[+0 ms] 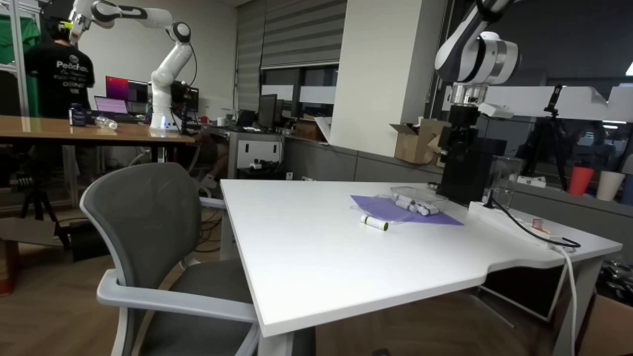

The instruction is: Remove one bottle from the container and put it on the left side of the table

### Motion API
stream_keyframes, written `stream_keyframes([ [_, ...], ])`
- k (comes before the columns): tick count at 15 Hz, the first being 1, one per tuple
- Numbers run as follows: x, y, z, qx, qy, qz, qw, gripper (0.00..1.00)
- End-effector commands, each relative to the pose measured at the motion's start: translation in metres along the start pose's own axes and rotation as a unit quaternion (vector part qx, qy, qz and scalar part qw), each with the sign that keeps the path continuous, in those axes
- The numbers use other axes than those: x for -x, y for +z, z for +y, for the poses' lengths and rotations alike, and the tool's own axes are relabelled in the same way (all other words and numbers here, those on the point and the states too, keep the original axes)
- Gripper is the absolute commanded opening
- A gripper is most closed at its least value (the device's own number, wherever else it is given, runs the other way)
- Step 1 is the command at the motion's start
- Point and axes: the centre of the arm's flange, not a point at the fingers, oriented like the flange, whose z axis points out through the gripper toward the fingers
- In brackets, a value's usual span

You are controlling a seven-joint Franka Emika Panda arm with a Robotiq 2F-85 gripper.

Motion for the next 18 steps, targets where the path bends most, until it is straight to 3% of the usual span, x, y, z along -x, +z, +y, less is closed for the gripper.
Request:
stream_keyframes([
  [1,-0.017,-0.001,0.045,0.026,-0.011,-0.003,0.9996,1.0],
  [4,-0.036,0.007,0.083,0.045,-0.027,0.006,0.9986,1.0],
  [8,-0.065,0.042,0.112,0.04,-0.052,0.032,0.9974,1.0],
  [18,-0.125,0.128,0.104,0.022,-0.071,0.069,0.9948,1.0],
])
